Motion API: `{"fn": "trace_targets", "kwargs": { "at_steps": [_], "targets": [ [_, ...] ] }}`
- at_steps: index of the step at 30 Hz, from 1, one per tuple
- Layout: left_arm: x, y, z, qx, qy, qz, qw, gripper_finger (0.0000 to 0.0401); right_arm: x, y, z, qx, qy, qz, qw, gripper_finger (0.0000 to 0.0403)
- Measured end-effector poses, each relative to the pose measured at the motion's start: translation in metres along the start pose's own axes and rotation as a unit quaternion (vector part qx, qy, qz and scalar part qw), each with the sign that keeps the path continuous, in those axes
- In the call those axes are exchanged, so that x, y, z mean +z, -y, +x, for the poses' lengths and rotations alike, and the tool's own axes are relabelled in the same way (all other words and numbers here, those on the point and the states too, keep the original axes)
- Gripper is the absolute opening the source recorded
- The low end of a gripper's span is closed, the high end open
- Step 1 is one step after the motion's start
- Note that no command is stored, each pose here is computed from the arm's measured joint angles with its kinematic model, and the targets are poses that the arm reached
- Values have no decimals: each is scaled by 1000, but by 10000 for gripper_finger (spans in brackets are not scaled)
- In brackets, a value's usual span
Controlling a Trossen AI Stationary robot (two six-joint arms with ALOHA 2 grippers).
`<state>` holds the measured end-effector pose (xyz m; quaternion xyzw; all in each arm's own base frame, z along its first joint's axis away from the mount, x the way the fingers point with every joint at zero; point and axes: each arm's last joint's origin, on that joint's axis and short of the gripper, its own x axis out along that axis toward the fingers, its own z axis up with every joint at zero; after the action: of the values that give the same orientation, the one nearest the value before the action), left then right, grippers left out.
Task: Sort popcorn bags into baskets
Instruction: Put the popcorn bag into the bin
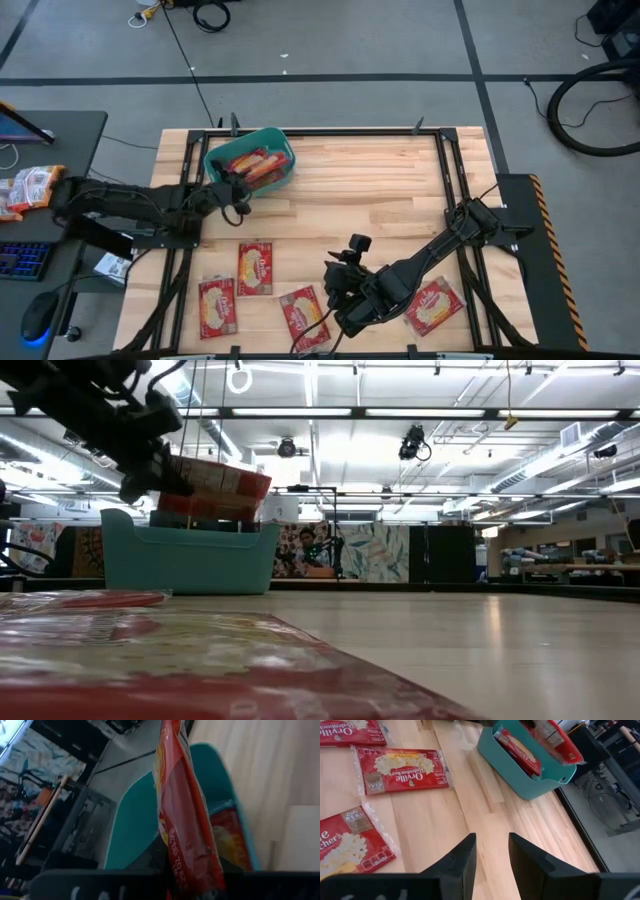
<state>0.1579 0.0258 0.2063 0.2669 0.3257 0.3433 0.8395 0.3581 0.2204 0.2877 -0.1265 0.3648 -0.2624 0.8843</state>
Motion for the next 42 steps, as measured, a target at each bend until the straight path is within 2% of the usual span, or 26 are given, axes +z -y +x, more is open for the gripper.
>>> {"fn": "trace_targets", "kwargs": {
  "at_steps": [4,7,13,17,24,28,36,42],
  "targets": [
    [-5,-9,10,-9,-17,-14,1000,36,0,0,0,0,1,1,1000,119],
    [-10,-17,17,3,-37,-28,999,36,0,0,0,1,2,3,1000,119],
    [-18,-29,27,0,-58,-27,998,36,0,-1,0,4,-1,2,1000,119],
    [-26,-30,33,-35,-77,-25,996,36,1,-1,0,5,0,1,1000,119],
    [-33,-29,42,-29,-118,-27,992,42,1,-1,0,5,0,1,1000,119],
    [-32,-28,41,-30,-115,-28,993,78,1,-1,0,5,0,0,1000,119],
    [-22,-35,39,-22,-106,-42,993,180,1,-1,0,5,0,0,1000,119],
    [-11,-48,33,-10,-133,-37,990,200,0,-1,0,5,0,0,1000,119]
  ]
}}
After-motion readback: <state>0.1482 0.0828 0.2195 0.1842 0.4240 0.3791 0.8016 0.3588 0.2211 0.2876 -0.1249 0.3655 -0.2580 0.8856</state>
